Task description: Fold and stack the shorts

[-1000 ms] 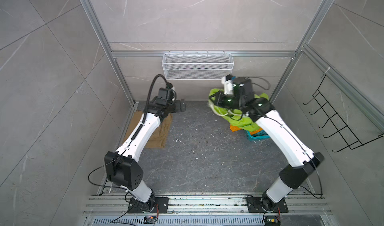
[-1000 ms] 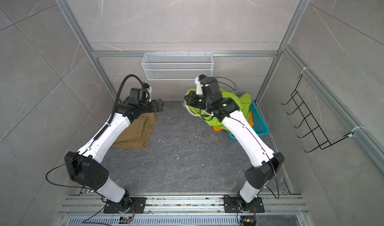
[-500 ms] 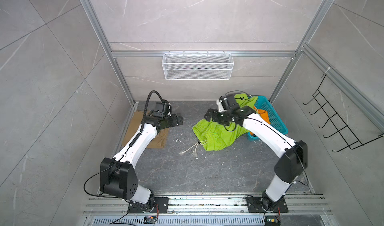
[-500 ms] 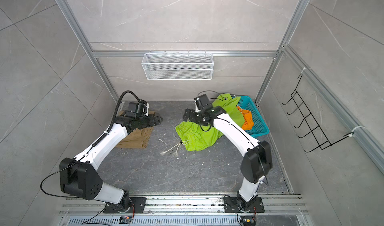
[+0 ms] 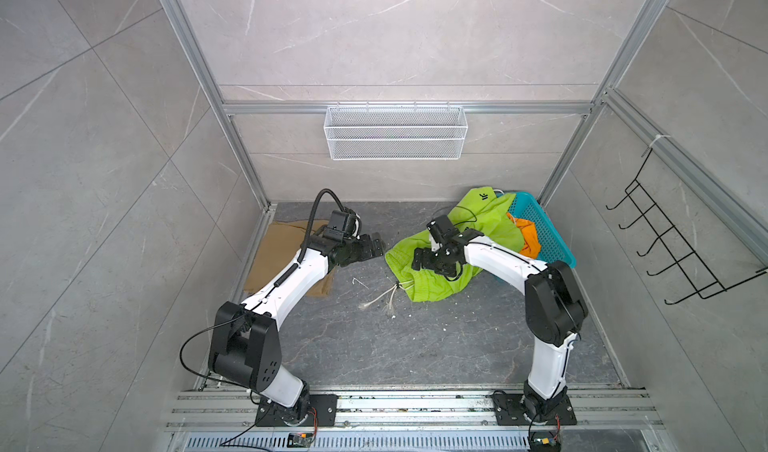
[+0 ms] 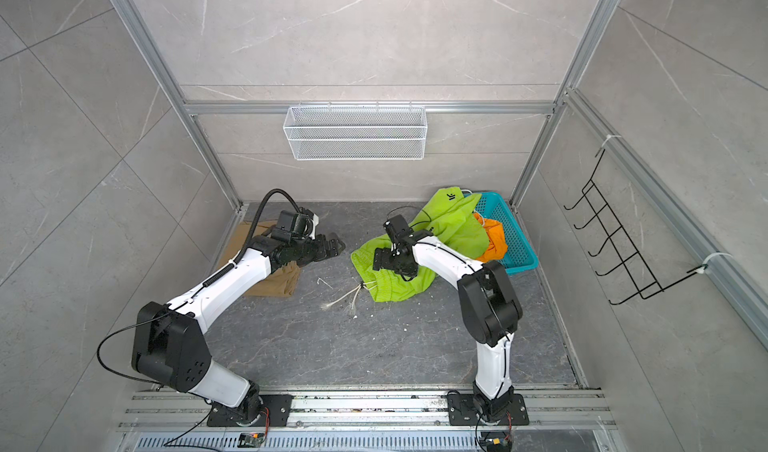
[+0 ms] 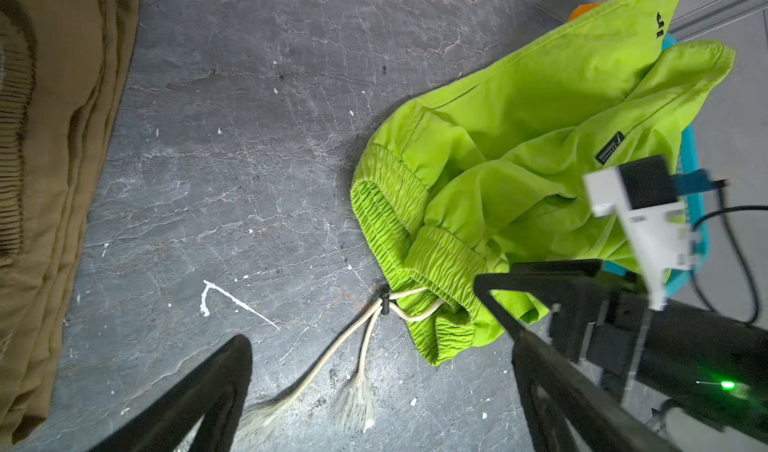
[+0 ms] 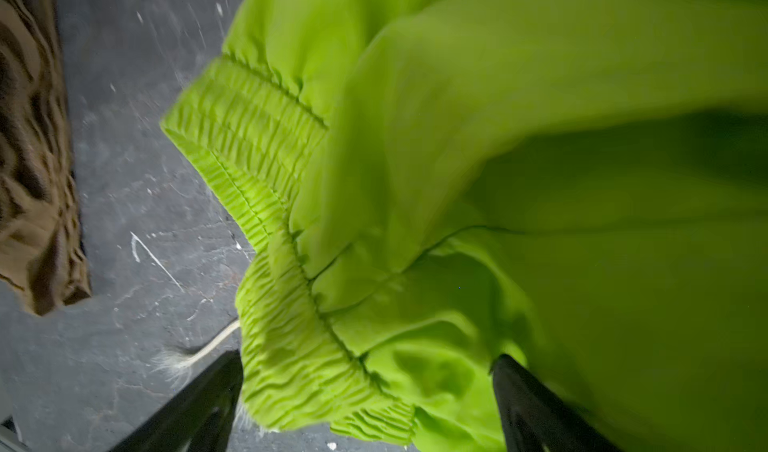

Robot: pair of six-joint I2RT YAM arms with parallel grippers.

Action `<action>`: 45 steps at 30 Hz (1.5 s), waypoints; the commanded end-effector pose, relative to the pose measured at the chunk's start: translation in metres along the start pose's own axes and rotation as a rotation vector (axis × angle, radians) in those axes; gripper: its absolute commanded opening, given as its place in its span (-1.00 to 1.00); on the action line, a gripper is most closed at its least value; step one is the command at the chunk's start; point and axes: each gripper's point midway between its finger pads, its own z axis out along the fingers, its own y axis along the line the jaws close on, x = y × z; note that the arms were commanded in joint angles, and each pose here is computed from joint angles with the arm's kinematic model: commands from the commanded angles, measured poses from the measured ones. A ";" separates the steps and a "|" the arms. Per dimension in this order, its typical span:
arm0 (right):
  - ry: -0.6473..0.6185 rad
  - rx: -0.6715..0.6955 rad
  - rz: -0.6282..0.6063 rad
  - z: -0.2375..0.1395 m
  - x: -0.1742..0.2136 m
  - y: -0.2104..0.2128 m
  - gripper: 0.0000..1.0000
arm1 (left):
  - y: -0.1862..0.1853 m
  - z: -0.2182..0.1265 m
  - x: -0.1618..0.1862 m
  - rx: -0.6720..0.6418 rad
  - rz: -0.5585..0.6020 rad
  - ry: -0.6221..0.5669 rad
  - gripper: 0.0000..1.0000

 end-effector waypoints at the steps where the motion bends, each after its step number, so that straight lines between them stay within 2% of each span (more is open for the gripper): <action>1: 0.018 -0.024 0.000 0.019 0.006 0.015 0.73 | 0.001 -0.021 -0.010 0.015 -0.015 -0.063 1.00; 3: 0.028 -0.022 0.004 0.028 0.009 0.017 0.41 | 0.007 -0.022 -0.010 0.030 -0.050 -0.067 1.00; 4: 0.034 -0.022 0.006 0.032 0.010 0.018 0.16 | 0.010 -0.022 -0.010 0.044 -0.072 -0.068 1.00; 5: 0.032 -0.031 0.009 0.031 0.009 0.020 -0.20 | 0.012 -0.021 -0.009 0.057 -0.092 -0.063 1.00; 7: 0.004 -0.043 0.002 0.022 0.002 0.029 -0.76 | 0.017 -0.023 -0.010 0.075 -0.120 -0.067 1.00; 8: -0.020 -0.047 -0.003 0.014 -0.004 0.033 -0.92 | 0.020 -0.025 -0.012 0.076 -0.128 -0.077 1.00; 9: -0.043 -0.057 -0.006 0.005 -0.011 0.039 -1.00 | 0.023 -0.028 -0.015 0.078 -0.134 -0.085 1.00; 13: -0.162 -0.133 -0.031 -0.050 -0.046 0.080 -1.00 | 0.035 -0.045 -0.033 0.100 -0.172 -0.126 1.00; 17: -0.300 -0.262 -0.096 -0.117 -0.073 0.155 -1.00 | 0.053 -0.072 -0.058 0.105 -0.211 -0.200 1.00; 20: -0.345 -0.359 -0.142 -0.145 -0.073 0.214 -1.00 | 0.069 -0.090 -0.072 0.094 -0.231 -0.241 1.00; 22: -0.343 -0.382 -0.174 -0.141 -0.065 0.243 -1.00 | 0.084 -0.101 -0.077 0.079 -0.260 -0.261 1.00; 24: -0.288 -0.366 -0.187 -0.114 -0.049 0.255 -1.00 | 0.102 -0.111 -0.080 0.057 -0.306 -0.287 1.00; 27: -0.165 -0.285 -0.192 -0.056 -0.018 0.248 -0.82 | 0.119 -0.118 -0.078 0.053 -0.357 -0.307 1.00; 28: -0.137 -0.264 -0.195 -0.040 -0.008 0.243 -0.68 | 0.121 -0.117 -0.075 0.050 -0.359 -0.304 1.00; 30: -0.099 -0.246 -0.197 -0.020 0.006 0.232 -0.25 | 0.123 -0.113 -0.071 0.053 -0.372 -0.291 1.00; 35: -0.103 -0.139 -0.201 -0.022 0.019 0.178 0.62 | 0.125 -0.099 -0.061 0.085 -0.406 -0.254 1.00; 38: -0.137 -0.104 -0.153 -0.037 0.013 0.133 0.99 | 0.125 -0.092 -0.052 0.097 -0.419 -0.228 1.00; 41: -0.146 -0.065 -0.071 -0.041 0.002 0.081 0.99 | 0.127 -0.085 -0.043 0.093 -0.423 -0.200 1.00; 45: -0.148 -0.029 0.011 -0.034 -0.014 0.031 0.99 | 0.126 -0.077 -0.029 0.091 -0.426 -0.153 1.00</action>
